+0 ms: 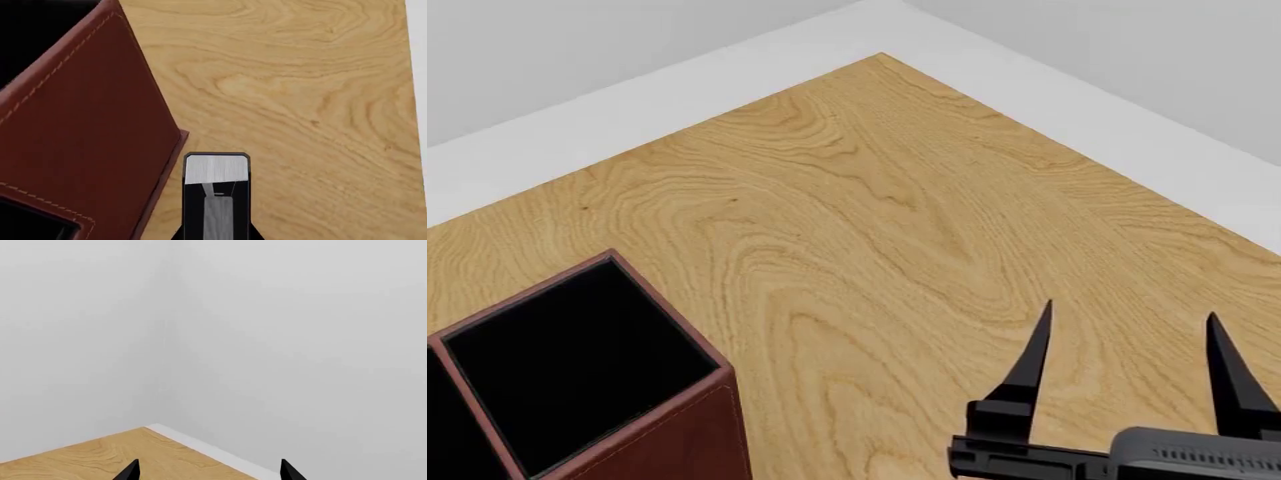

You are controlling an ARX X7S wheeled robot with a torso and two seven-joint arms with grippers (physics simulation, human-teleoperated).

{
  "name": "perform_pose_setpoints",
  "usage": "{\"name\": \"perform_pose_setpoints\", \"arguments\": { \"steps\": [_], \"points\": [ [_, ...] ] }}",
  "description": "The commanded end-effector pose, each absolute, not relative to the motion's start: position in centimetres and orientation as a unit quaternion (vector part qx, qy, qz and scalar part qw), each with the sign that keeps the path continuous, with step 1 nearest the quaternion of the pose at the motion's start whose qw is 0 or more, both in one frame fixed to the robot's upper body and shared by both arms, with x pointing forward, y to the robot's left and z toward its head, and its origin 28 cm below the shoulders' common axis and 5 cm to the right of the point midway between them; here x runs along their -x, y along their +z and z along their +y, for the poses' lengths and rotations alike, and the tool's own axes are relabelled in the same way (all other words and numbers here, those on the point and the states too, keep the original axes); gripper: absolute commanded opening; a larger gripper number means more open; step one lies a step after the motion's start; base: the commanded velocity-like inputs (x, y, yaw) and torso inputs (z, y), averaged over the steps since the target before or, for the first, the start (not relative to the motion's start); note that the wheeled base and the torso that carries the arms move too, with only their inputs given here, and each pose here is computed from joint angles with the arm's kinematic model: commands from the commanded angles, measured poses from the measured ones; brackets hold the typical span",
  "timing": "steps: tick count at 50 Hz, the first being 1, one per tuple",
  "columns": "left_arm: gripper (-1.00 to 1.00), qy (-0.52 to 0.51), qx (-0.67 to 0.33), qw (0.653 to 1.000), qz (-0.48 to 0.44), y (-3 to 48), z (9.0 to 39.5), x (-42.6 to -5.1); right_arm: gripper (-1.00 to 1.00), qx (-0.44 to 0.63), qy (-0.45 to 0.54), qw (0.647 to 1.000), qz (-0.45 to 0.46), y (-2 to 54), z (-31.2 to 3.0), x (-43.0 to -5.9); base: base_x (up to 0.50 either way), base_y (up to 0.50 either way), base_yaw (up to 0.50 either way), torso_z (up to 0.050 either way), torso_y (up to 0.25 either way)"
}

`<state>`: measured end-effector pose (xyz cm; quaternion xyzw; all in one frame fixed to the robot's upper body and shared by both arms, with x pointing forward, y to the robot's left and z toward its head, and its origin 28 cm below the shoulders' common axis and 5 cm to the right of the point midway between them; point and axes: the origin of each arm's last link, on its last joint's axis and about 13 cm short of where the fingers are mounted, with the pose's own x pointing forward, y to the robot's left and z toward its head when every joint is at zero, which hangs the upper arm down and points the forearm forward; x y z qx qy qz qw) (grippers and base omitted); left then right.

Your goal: Pick up the book and place it in the right compartment of the caddy.

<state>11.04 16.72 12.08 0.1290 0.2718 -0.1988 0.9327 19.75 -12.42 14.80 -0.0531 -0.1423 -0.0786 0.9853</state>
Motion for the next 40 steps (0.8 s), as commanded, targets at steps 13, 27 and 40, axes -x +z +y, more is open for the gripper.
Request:
{"name": "perform_pose_setpoints", "arguments": {
  "steps": [13, 27, 40],
  "points": [
    [-1.0, -0.217, -0.117, 0.948, 0.199, 17.0, 17.0, -9.7, 1.0, 0.047, -0.083, 0.984, -0.148, 14.8, -12.6, -19.5, 0.0, 0.0, 0.0, 0.0, 0.0],
    [-1.0, -0.227, -0.115, 0.954, 0.161, 19.3, 17.1, -9.7, 1.0, 0.046, -0.083, 0.984, -0.149, 14.9, -12.6, -19.5, 0.0, 0.0, 0.0, 0.0, 0.001],
    [-1.0, -0.235, -0.105, 0.957, 0.132, 21.5, 17.2, -10.0, 1.0, 0.046, -0.082, 0.984, -0.15, 14.9, -12.6, -19.5, 0.0, 0.0, 0.0, 0.0, 0.001]
  ]
}}
